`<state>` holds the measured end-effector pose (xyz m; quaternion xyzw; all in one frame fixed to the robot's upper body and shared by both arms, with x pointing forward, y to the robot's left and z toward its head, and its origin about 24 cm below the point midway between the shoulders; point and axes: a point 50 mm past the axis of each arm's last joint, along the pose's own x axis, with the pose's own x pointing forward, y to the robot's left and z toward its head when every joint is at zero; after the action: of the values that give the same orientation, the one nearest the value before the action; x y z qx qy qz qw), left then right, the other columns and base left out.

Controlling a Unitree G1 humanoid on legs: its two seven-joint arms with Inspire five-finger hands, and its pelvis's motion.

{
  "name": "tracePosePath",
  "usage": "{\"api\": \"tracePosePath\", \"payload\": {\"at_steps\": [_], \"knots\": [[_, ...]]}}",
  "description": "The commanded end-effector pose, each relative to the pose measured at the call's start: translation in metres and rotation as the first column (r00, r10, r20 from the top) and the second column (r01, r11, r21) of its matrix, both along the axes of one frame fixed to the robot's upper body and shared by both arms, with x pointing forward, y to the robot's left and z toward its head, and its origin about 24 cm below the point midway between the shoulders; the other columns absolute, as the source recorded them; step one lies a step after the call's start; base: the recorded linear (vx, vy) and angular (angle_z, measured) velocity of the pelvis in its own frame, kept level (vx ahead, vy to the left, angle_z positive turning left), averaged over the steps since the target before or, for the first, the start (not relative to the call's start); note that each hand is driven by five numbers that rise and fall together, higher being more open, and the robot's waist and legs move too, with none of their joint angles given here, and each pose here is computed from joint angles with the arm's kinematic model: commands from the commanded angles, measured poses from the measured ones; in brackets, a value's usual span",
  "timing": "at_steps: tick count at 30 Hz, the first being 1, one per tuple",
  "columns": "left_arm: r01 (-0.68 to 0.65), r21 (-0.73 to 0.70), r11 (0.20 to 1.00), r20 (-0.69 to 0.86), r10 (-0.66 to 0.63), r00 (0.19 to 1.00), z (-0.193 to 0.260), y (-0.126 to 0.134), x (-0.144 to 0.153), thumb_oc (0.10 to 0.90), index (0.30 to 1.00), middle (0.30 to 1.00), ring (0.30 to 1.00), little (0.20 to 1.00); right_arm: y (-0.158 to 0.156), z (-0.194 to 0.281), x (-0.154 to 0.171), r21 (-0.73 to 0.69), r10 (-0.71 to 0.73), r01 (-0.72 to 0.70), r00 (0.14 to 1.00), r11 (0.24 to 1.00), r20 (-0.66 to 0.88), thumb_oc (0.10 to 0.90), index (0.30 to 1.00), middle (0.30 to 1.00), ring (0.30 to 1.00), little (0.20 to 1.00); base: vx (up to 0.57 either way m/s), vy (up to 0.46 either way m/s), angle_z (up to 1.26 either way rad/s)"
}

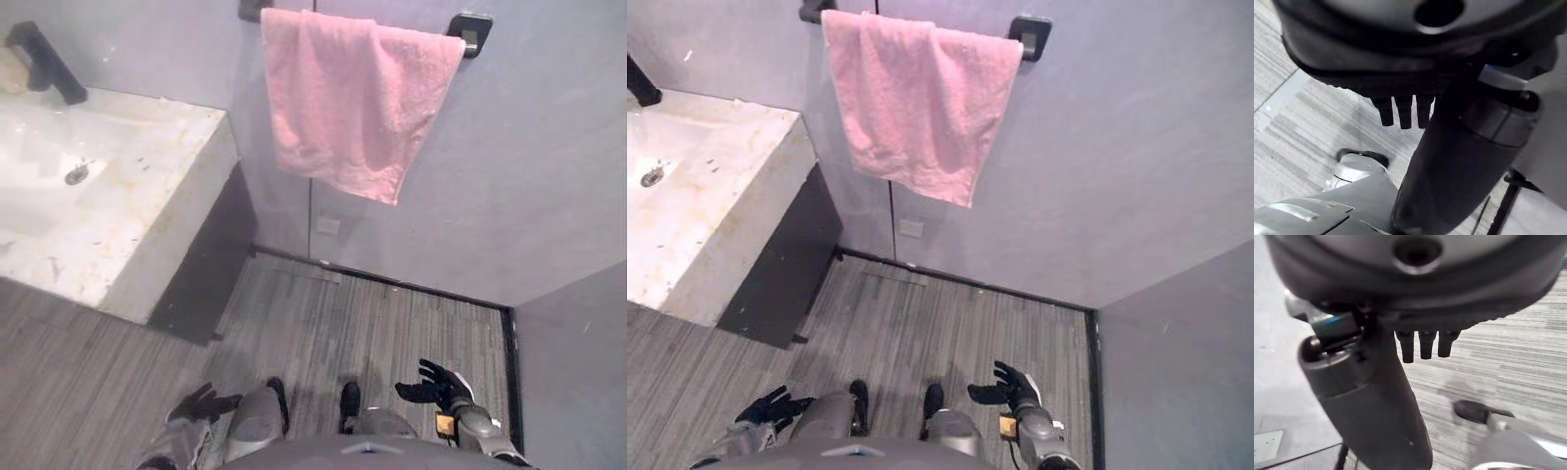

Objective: Organize the bathroom.

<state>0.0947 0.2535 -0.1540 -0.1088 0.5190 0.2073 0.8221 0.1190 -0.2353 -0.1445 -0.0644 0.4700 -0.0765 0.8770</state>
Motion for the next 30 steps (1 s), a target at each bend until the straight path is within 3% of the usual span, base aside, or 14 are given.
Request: {"api": "tracePosePath", "payload": {"at_steps": [1, 9, 11, 24, 30], "knots": [[0.099, -0.014, 0.995, -0.008, -0.099, 0.995, -0.004, -0.012, -0.01, 0.8, 0.9, 0.9, 0.9, 0.9, -0.015, 0.004, 0.008, -0.012, -0.086, 0.087, 0.996, 0.996, 0.013, 0.8, 0.9, 0.9, 0.9, 0.9, -0.36, 0.117, 0.61], [0.118, -0.02, 0.993, -0.03, -0.119, 0.992, -0.006, -0.013, -0.016, 0.8, 0.9, 0.9, 0.9, 0.9, -0.023, 0.003, 0.002, -0.031, -0.125, 0.124, 0.992, 0.992, -0.002, 0.8, 0.9, 0.9, 0.9, 0.9, -0.3, 0.322, 1.08], [0.179, 0.008, 0.984, -0.025, -0.179, 0.984, -0.004, -0.011, -0.012, 0.8, 0.9, 0.9, 0.9, 0.9, -0.024, 0.004, 0.006, -0.026, -0.151, 0.152, 0.988, 0.988, 0.005, 0.8, 0.9, 0.9, 0.9, 0.9, -0.3, 0.497, 0.7], [0.318, 0.089, 0.944, -0.026, -0.317, 0.948, 0.004, -0.005, 0.011, 0.8, 0.9, 0.9, 0.9, 0.9, -0.012, 0.009, 0.025, 0.004, -0.11, 0.11, 0.993, 0.994, 0.05, 0.8, 0.9, 0.9, 0.9, 0.9, -0.22, 0.248, 0.1], [0.282, 0.106, 0.954, -0.024, -0.281, 0.959, 0.006, -0.007, 0.019, 0.8, 0.9, 0.9, 0.9, 0.9, -0.009, 0.005, 0.016, 0.001, -0.091, 0.091, 0.996, 0.996, 0.011, 0.8, 0.9, 0.9, 0.9, 0.9, -0.12, 0.019, 0.11]]}}
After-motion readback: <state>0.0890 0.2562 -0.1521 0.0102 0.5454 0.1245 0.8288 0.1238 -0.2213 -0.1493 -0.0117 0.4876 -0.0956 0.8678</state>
